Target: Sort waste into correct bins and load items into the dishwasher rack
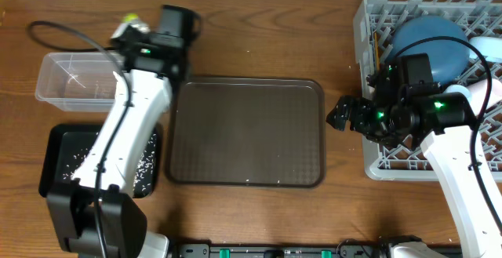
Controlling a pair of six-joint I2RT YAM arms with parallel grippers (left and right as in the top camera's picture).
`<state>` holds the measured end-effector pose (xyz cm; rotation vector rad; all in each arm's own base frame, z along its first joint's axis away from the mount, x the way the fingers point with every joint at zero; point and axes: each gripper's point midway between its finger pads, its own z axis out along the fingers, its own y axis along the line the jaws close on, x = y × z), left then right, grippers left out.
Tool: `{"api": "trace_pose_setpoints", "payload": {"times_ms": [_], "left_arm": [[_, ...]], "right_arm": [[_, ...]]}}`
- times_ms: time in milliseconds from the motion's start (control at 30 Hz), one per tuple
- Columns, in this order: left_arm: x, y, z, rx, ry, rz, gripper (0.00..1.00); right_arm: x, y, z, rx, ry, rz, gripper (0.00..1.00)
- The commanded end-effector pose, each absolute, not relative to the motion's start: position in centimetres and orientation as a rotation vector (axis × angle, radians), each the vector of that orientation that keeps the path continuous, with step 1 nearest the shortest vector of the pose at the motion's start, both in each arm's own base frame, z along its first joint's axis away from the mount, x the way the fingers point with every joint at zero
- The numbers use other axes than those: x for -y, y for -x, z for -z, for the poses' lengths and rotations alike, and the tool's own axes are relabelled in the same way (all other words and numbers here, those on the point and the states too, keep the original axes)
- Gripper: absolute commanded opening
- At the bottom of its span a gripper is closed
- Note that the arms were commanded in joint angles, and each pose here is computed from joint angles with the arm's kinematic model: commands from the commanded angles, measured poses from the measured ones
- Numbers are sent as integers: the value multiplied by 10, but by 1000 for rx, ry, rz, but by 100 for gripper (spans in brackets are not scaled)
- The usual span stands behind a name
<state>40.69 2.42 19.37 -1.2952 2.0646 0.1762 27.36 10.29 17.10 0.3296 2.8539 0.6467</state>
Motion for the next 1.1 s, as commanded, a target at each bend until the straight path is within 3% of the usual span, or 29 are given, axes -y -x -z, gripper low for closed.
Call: {"api": "trace_pose_setpoints", "payload": {"times_ms": [0,267,333,400,500,567,733,1067], "left_arm": [[-67,-402,-190,-1992,1399,-280,6],[-114,-401,-157,-1989,1529,-346,8],[-117,-404,-147,-2018,1520,-362,14],[-117,-406,-138,-2053,1506,-377,28],[-118,-407,-129,-2072,1507,-395,29],[-118,-407,-129,-2073,1507,-396,38],[-114,-403,-138,-2115,1461,-378,52],[-79,-350,-207,-2178,1461,-111,55]], "right_arm": [[-106,-272,-169,-2866,-321,-649,99],[-106,-272,-169,-2866,-321,-649,99],[-106,-272,-169,-2866,-321,-649,99],[-106,-272,-169,-2866,-321,-649,99],[-106,-272,-169,-2866,-321,-649,99],[-106,-272,-169,-2866,-321,-649,99],[-106,-272,-169,-2866,-321,-649,99],[-106,-272,-169,-2866,-321,-649,99]]}}
